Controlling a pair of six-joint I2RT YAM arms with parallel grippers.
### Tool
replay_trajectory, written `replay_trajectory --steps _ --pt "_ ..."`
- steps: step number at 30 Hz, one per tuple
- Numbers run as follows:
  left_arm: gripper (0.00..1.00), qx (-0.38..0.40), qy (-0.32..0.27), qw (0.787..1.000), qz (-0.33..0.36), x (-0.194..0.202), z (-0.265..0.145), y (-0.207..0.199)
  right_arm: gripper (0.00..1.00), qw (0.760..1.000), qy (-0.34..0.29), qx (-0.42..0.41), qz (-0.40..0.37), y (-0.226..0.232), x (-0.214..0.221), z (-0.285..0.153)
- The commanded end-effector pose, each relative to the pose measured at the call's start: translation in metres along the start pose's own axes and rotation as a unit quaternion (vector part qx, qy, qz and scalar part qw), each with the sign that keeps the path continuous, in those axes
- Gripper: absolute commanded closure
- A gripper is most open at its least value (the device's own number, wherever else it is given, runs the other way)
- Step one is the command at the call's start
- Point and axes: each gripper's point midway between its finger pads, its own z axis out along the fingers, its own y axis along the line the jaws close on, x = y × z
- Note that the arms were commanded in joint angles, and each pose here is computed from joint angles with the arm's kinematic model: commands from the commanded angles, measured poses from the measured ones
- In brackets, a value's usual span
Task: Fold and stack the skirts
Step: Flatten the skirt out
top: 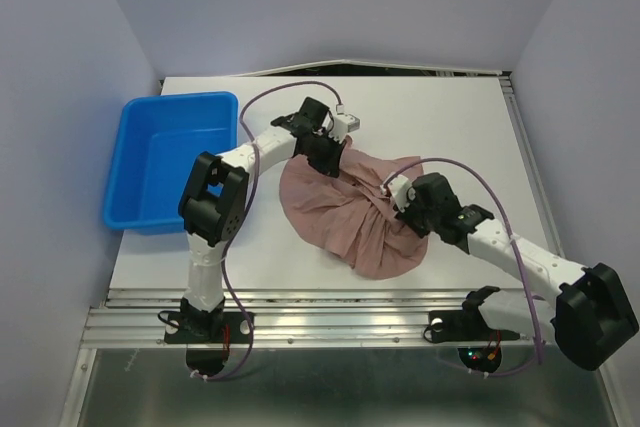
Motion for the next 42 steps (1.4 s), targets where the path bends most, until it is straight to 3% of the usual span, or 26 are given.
replay_trajectory --steps 1,5,7,9,12,14,19,25,28,32,35,36,39,42 --pt "0.99 -0.024 -0.043 0.998 0.040 -0.038 -0.067 -0.013 0.99 0.996 -0.050 0.053 0.047 -0.036 -0.030 -0.018" --pt "1.00 -0.056 -0.051 0.994 0.080 -0.073 -0.127 -0.024 0.99 0.993 -0.071 0.074 0.066 -0.062 -0.047 -0.035" --pt "1.00 -0.087 -0.092 0.986 0.105 -0.102 -0.166 -0.028 0.99 0.988 -0.091 0.100 0.074 -0.085 -0.059 -0.050" --pt "1.00 -0.126 -0.115 0.979 0.114 -0.112 -0.199 -0.026 0.99 0.982 -0.110 0.127 0.084 -0.110 -0.069 -0.065" --pt "1.00 -0.123 -0.137 0.975 0.124 -0.108 -0.227 -0.033 0.99 0.977 -0.139 0.138 0.087 -0.126 -0.084 -0.083" --pt "1.00 -0.117 -0.096 0.982 0.116 -0.071 -0.208 -0.028 0.99 0.977 -0.146 0.134 0.080 -0.124 -0.085 -0.086" --pt "1.00 -0.124 -0.081 0.981 0.123 -0.008 -0.182 -0.022 0.99 0.987 -0.127 0.077 0.068 -0.095 -0.065 -0.072" --pt "1.00 -0.081 -0.036 0.993 0.078 0.051 -0.132 -0.024 0.84 0.994 -0.090 0.025 0.052 -0.066 -0.034 -0.049" --pt "1.00 -0.065 -0.032 0.995 0.062 0.053 -0.120 -0.025 0.78 0.996 -0.077 0.020 0.039 -0.064 -0.027 -0.045" --pt "1.00 -0.044 -0.035 0.997 0.049 0.042 -0.112 -0.029 0.63 0.998 -0.053 0.031 0.027 -0.068 -0.018 -0.043" --pt "1.00 -0.032 -0.030 0.998 0.043 0.033 -0.107 -0.029 0.49 0.998 -0.044 0.032 0.016 -0.069 -0.015 -0.048" --pt "1.00 -0.029 -0.022 0.999 0.040 0.034 -0.102 -0.027 0.37 0.998 -0.051 0.030 0.009 -0.068 -0.018 -0.054" --pt "1.00 -0.023 -0.020 0.999 0.040 0.028 -0.100 -0.027 0.22 0.996 -0.080 -0.025 -0.008 -0.046 -0.029 -0.071" --pt "1.00 -0.024 -0.017 0.999 0.038 0.028 -0.100 -0.027 0.22 0.990 -0.107 -0.087 -0.022 -0.022 -0.037 -0.084"
